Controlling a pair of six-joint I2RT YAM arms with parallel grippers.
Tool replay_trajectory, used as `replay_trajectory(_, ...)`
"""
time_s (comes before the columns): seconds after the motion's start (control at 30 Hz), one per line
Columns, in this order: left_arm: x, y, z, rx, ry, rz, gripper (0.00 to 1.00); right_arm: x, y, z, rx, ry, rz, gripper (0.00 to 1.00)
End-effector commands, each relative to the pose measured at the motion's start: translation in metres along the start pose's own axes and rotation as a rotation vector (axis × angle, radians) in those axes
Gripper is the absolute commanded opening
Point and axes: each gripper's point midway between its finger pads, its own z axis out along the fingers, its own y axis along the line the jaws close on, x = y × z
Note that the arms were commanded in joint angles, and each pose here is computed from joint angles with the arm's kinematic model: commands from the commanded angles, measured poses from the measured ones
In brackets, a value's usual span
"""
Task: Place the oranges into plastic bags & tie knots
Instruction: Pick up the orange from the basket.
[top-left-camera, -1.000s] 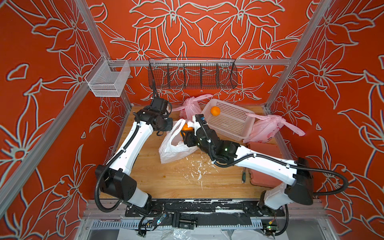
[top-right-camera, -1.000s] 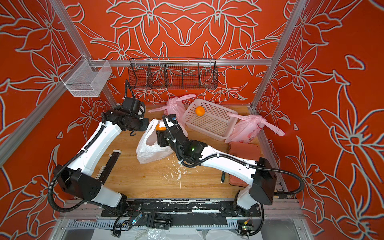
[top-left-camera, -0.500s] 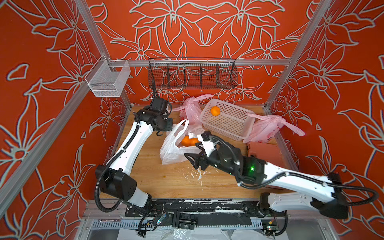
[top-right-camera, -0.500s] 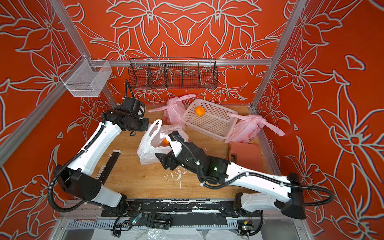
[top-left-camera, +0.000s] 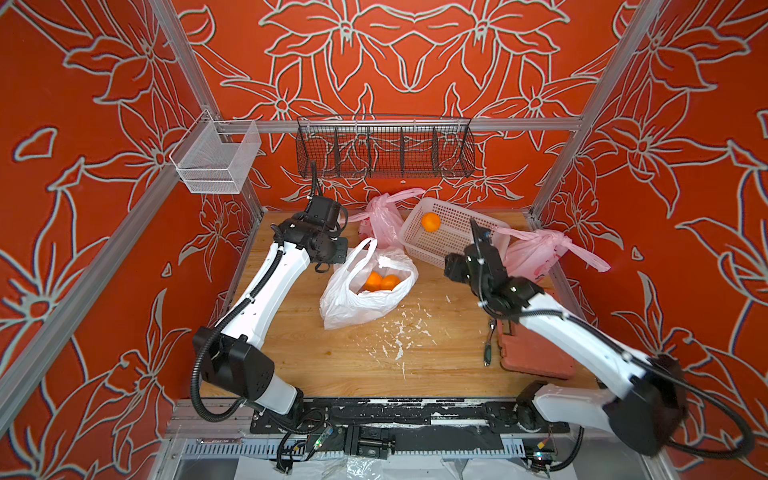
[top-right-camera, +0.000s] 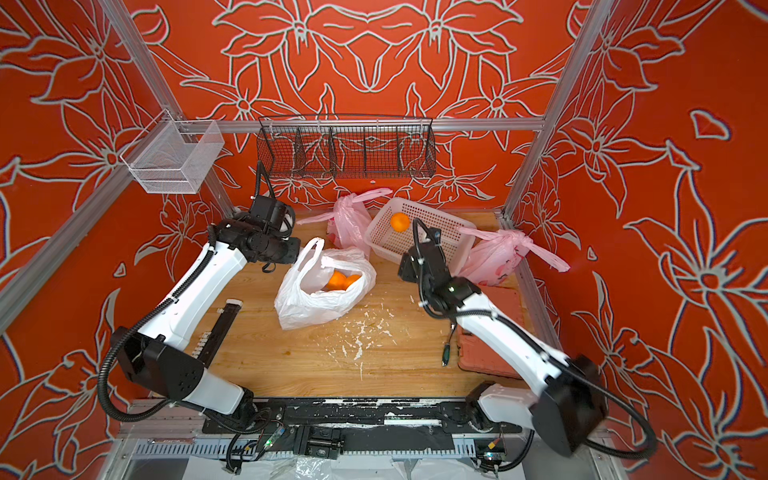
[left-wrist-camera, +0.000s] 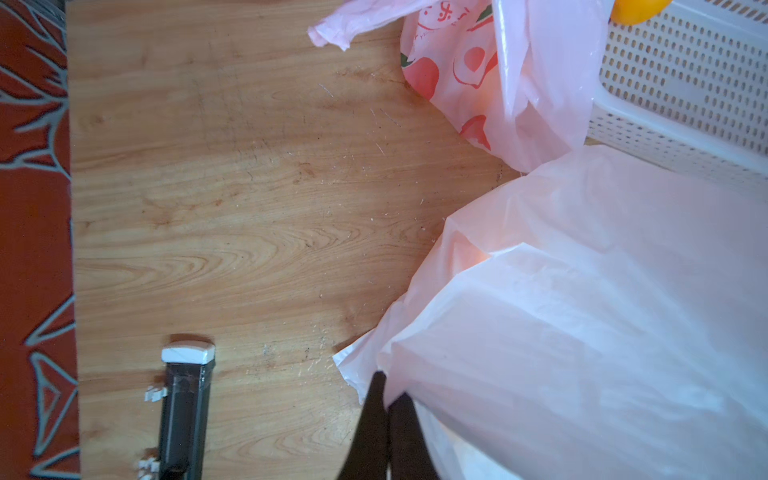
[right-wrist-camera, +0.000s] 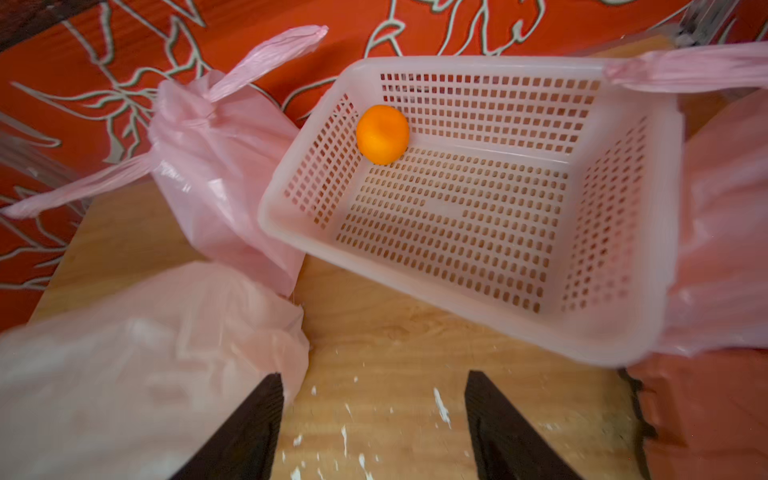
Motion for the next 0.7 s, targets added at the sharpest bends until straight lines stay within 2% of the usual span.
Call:
replay_trajectory(0.0,-0.003,0.011,-0.013,-0.126,-0.054,0.114,0.0,0.0,0.009,0.05,-0.074,0.145,0.176,0.71)
replay_trajectory(0.2,-0.007,0.009,-0.012,-0.228,-0.075,0.198,0.0,-0.03,0.01,0.145,-0.067,0.18,0.313,0.76)
replay_trajectory(0.27,-0.006,0.005,-0.011,-0.235,-0.077,0.216,0.0,-0.037,0.008,0.173,-0.055,0.171,0.335,0.83)
replay_trajectory(0.43,-0.005,-0.001,-0.011,-0.252,-0.097,0.253,0.0,-0.044,0.002,0.228,-0.021,0.187,0.365,0.95)
replay_trajectory(0.67,-0.003,-0.004,-0.011,-0.239,-0.106,0.257,0.0,-0.037,-0.002,0.279,0.019,0.234,0.37,0.95)
